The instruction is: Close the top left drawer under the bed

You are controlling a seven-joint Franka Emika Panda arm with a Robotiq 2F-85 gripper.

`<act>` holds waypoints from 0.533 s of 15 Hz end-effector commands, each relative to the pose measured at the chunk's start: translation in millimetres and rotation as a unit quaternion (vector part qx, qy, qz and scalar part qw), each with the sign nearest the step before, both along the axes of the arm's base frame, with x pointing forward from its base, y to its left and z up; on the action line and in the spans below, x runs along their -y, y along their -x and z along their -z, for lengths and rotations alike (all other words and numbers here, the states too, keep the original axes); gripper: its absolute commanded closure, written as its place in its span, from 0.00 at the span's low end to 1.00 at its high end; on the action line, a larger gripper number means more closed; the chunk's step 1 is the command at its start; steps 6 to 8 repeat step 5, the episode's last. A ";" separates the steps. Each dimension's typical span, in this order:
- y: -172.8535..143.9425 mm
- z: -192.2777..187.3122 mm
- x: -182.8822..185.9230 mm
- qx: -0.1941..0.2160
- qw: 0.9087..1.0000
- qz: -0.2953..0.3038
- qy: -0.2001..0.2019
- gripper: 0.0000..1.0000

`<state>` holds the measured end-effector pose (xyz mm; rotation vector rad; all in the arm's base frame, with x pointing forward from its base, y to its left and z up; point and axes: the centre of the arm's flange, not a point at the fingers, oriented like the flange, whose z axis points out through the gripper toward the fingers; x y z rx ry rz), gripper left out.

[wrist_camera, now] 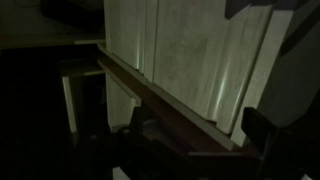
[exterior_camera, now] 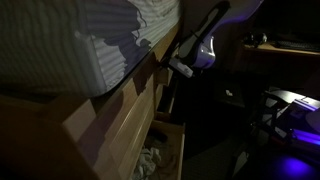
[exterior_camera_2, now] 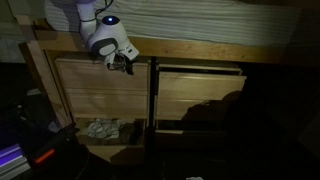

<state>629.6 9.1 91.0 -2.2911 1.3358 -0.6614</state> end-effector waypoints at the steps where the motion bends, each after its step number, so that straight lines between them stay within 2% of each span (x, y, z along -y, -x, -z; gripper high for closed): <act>1: 17.7 -39.7 37.7 -0.025 0.996 0.033 0.082 0.00; 2: 22.3 -54.1 48.0 -0.022 0.993 0.049 0.100 0.00; 3: 7.5 -22.0 45.3 -0.002 0.997 0.045 0.065 0.00; 5: 12.3 -43.4 60.5 0.003 0.994 0.059 0.088 0.00; 8: 12.3 -43.4 60.5 0.003 0.994 0.059 0.088 0.00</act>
